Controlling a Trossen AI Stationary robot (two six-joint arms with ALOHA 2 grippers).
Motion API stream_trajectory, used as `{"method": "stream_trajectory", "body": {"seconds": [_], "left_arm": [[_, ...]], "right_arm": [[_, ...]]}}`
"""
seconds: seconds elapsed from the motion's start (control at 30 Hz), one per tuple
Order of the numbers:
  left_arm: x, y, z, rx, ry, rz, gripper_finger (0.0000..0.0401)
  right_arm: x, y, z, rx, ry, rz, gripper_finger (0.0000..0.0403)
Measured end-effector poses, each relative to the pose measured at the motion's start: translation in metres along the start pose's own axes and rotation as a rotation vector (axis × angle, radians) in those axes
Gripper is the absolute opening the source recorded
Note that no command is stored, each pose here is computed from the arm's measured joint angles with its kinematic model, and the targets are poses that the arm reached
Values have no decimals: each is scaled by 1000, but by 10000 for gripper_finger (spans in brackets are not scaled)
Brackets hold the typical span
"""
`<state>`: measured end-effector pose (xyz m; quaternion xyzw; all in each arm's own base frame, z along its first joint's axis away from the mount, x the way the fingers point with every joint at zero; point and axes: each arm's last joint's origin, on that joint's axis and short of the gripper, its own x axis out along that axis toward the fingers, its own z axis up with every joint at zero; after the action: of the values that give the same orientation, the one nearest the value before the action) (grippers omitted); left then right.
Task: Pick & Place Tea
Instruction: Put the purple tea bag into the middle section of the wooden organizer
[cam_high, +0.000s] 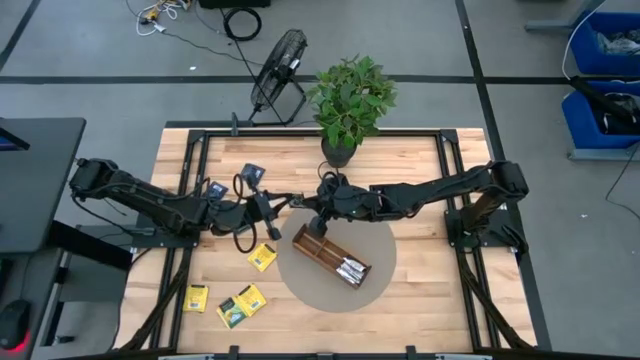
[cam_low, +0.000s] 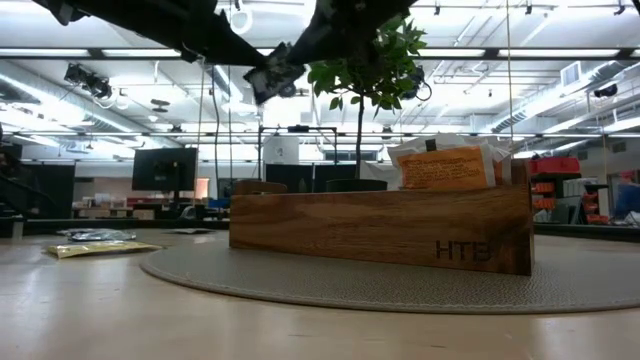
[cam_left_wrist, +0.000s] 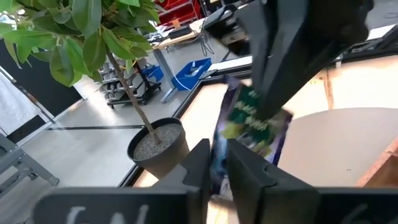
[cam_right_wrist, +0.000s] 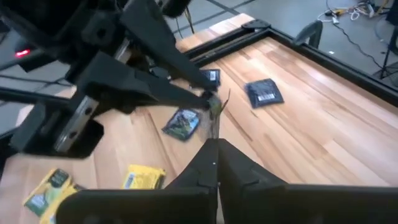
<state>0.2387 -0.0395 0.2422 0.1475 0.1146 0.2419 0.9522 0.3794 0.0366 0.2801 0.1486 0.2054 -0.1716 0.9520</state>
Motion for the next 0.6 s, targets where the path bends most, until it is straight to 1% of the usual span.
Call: {"method": "stream_trajectory", "body": {"seconds": [0.07,0.2,0.33,0.4,0.5,0.6], "left_arm": [[0,0,-1,12,5,0,80],[0,-1,-4,36,36,-5,141],[-3,-1,-7,-1,63,-36,197],[-4,-3,-7,-8,62,-66,212],[-7,-6,-5,-25,48,-110,221],[-9,-8,-4,-62,42,-172,222]], "right_arm": [[-6,1,0,-10,15,-10,2],[-23,-1,4,-4,48,-11,1],[-36,-5,2,13,113,-43,1],[-39,-4,-1,11,139,-47,1],[-42,-1,-7,3,185,-48,1],[-49,0,-11,3,288,-66,0]]}}
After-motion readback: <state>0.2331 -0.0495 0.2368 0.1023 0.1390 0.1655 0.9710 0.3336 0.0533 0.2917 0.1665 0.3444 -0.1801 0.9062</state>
